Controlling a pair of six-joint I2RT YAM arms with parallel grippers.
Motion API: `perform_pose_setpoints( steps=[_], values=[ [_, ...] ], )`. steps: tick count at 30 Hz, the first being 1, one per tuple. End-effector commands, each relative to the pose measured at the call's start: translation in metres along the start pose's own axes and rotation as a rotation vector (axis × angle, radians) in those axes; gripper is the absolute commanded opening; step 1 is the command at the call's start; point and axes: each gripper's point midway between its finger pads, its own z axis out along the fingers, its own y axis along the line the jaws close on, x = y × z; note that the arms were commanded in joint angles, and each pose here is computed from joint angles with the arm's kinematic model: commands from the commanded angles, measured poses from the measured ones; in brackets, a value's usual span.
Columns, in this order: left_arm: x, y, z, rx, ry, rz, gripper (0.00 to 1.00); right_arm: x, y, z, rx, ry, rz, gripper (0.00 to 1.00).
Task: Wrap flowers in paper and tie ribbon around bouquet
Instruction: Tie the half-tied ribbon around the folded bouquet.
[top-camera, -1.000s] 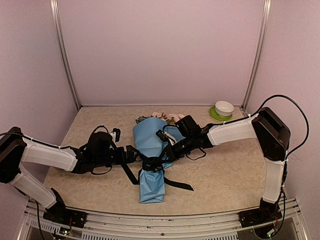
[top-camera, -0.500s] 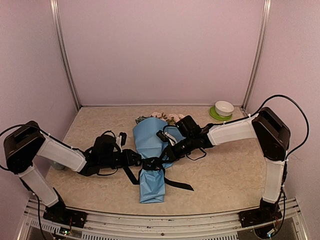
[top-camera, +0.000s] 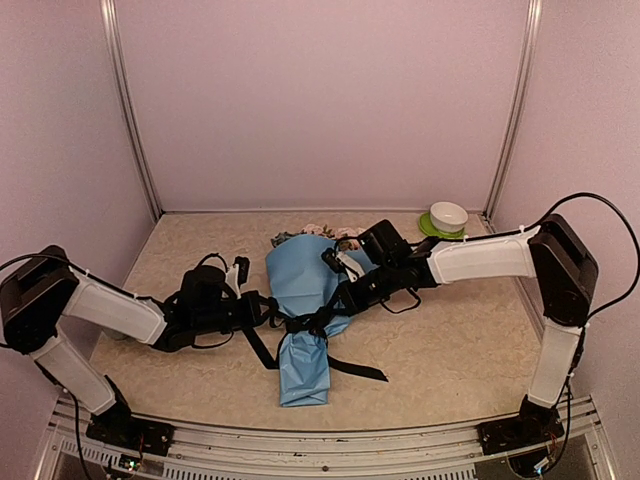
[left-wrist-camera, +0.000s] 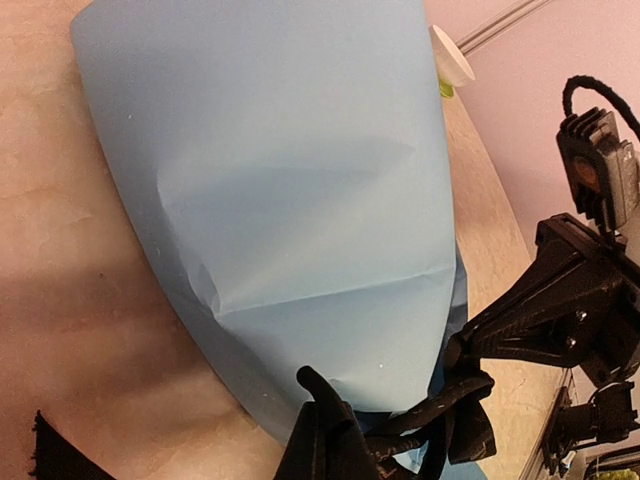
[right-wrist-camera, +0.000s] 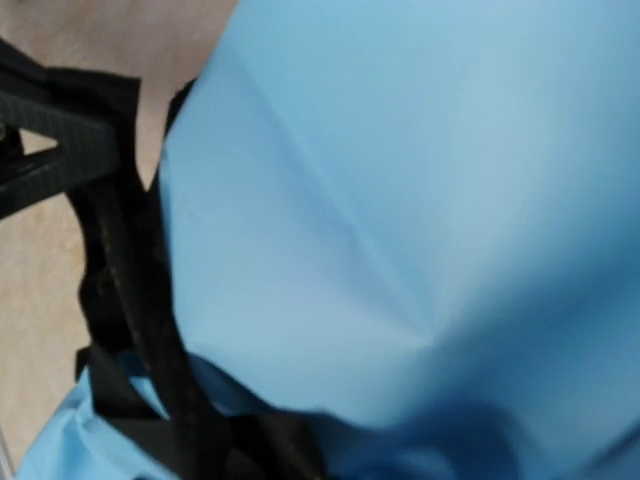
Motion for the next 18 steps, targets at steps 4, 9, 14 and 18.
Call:
perform_pose_setpoints(
  steps=[4, 9, 14, 18],
  values=[
    [0.004, 0.016, -0.011, -0.080, 0.003, 0.048, 0.00, 0.022, -0.022, -0.023, 0.145, 0.024, 0.001, 0.00],
    [0.004, 0.027, -0.019, -0.136, -0.009, 0.068, 0.00, 0.044, -0.045, -0.041, 0.196, 0.029, 0.053, 0.00],
    [0.010, 0.050, -0.024, -0.242, 0.007, 0.090, 0.00, 0.077, -0.065, -0.044, 0.210, 0.068, 0.109, 0.00],
    [0.021, 0.065, -0.029, -0.291, 0.028, 0.082, 0.00, 0.100, -0.083, -0.049, 0.250, 0.093, 0.155, 0.00]
  ],
)
